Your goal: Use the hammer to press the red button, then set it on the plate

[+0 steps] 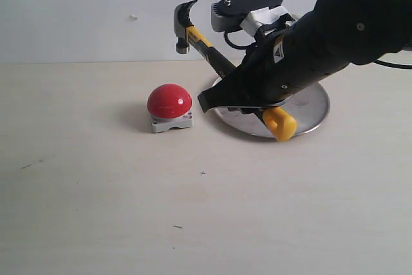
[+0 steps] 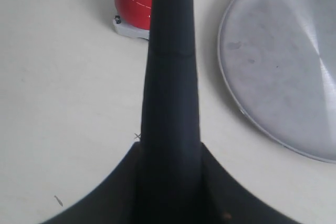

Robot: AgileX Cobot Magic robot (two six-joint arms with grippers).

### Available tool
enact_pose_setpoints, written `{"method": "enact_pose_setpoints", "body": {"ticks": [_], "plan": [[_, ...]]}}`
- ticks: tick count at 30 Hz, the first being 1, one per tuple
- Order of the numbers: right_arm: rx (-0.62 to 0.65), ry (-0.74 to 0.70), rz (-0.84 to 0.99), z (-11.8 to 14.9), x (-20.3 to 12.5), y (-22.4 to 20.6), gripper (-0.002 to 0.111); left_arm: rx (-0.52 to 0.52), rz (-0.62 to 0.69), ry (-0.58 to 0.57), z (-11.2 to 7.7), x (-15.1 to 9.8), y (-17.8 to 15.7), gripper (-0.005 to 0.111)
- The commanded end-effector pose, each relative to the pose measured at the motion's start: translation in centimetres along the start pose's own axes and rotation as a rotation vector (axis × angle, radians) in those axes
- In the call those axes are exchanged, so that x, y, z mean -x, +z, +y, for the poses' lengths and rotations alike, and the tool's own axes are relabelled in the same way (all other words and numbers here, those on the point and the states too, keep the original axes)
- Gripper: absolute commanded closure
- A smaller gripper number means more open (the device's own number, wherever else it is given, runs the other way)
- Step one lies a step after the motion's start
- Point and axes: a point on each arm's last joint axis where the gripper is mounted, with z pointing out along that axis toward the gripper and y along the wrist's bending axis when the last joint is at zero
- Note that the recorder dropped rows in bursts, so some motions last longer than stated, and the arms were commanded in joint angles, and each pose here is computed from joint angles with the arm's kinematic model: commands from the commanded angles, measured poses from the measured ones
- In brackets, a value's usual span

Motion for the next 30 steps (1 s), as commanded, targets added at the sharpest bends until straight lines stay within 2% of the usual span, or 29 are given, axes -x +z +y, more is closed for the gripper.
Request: {"method": "enact_pose_setpoints", "body": {"ticks": [1, 9, 13, 15, 19, 26, 30], "plan": [[0.018, -0.009, -0.129, 0.1, 1.3, -0.6, 0.108, 0.212, -0.107, 0.029, 1.7, 0.6, -1.7, 0.107], [0.002, -0.012, -0.074, -0.1, 0.9, -0.7, 0.108, 0.237, -0.093, 0.031, 2.1, -0.1, -1.8, 0.107], [-0.038, -0.006, -0.006, -1.1, 1.7, -1.6, 0.108, 0.229, -0.082, 0.032, 2.2, -0.5, -1.7, 0.107], [-0.049, -0.049, 0.013, -1.2, 2.3, -2.3, 0.108, 0.229, -0.082, 0.032, 2.2, -0.5, -1.7, 0.107], [-0.054, -0.056, -0.015, -1.1, 3.8, -3.3, 0.108, 0.231, -0.082, 0.032, 2.2, -0.5, -1.7, 0.107], [-0.055, -0.054, 0.084, -1.1, 3.0, -0.9, 0.108, 0.229, -0.081, 0.031, 2.2, -0.5, -1.7, 0.107], [-0.047, -0.073, 0.073, -1.0, 3.1, 0.0, 0.108, 0.229, -0.081, 0.031, 2.2, -0.5, -1.7, 0.107]]}}
